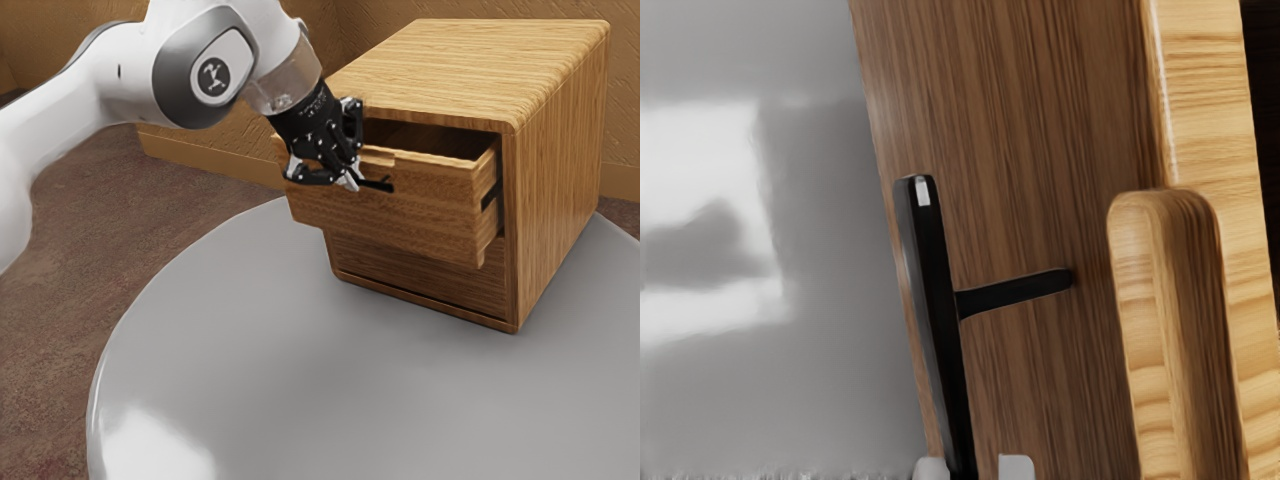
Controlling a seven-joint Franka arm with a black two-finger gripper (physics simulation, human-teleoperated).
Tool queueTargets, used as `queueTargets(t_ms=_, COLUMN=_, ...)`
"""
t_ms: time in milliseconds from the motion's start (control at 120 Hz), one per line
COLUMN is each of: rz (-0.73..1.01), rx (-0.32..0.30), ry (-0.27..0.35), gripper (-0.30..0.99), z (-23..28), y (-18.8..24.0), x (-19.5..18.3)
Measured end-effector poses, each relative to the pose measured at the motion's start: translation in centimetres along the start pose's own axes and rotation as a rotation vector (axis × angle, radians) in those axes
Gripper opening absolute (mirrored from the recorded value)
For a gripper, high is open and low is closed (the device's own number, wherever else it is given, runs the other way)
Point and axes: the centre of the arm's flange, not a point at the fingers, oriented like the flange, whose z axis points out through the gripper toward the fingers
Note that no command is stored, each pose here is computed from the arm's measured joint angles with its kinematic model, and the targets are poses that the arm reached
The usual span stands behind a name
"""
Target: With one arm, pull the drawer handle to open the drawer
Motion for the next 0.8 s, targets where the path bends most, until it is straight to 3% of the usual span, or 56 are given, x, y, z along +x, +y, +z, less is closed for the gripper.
queueTargets(t_ms=800, rz=0.0, rx=-0.014, ry=-0.025, gripper=-0.09, z=-2.1, y=-5.2, x=-0.7)
